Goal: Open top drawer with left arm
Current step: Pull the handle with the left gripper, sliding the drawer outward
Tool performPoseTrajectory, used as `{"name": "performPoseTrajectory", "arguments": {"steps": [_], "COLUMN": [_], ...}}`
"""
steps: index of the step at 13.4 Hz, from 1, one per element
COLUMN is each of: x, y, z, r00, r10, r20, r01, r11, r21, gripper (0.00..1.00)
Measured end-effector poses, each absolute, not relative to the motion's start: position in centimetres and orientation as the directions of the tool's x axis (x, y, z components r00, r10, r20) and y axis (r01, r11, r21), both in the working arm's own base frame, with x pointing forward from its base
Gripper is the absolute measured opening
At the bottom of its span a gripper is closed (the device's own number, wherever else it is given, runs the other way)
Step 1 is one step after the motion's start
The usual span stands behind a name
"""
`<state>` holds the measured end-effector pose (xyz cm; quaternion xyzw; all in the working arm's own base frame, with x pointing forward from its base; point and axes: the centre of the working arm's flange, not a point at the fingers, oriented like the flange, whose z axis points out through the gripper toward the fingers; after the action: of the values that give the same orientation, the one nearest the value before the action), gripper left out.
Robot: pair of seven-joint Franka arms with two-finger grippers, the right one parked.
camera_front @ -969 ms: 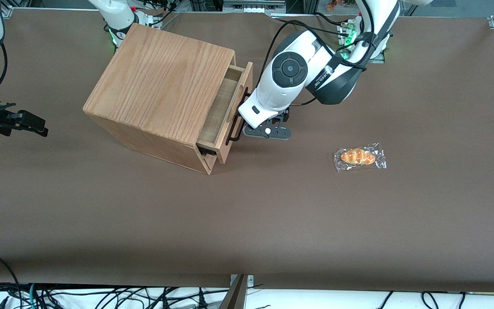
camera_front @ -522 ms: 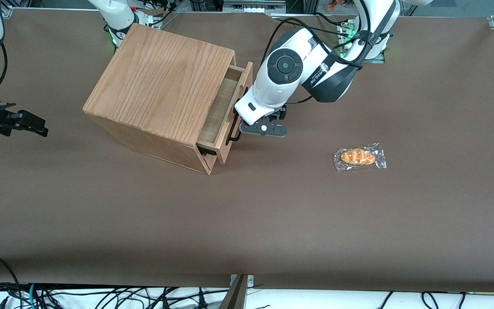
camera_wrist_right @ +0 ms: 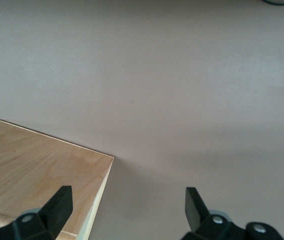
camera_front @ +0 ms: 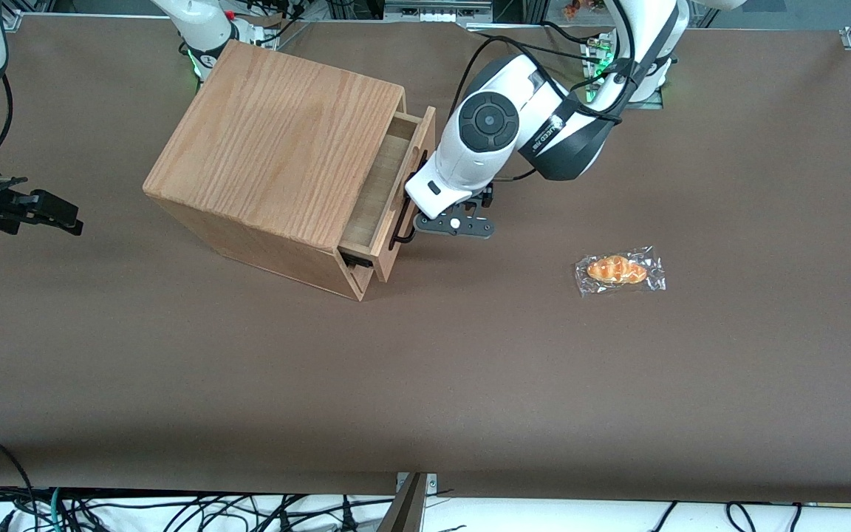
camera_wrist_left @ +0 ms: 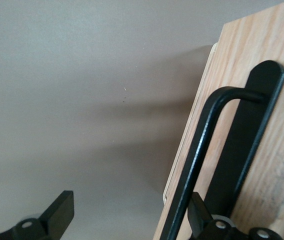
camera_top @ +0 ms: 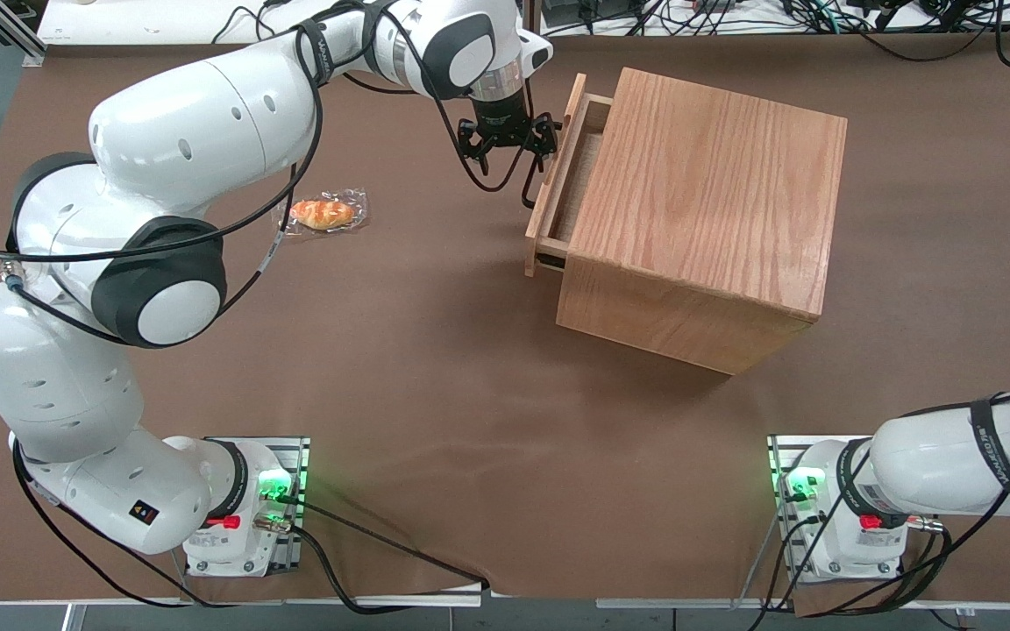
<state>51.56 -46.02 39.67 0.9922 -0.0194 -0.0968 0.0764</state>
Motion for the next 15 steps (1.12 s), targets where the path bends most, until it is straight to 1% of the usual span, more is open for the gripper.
{"name": "performPoseTrajectory", "arguments": {"steps": [15], "x": [53.7], "y": [-42.8], "z": [39.5], "r00": [0.978], "r10": [-0.026], "r20": [-0.209], "r01": [0.004], "r11": [-0.99], "r21": [0.141], "gripper": [1.0]}}
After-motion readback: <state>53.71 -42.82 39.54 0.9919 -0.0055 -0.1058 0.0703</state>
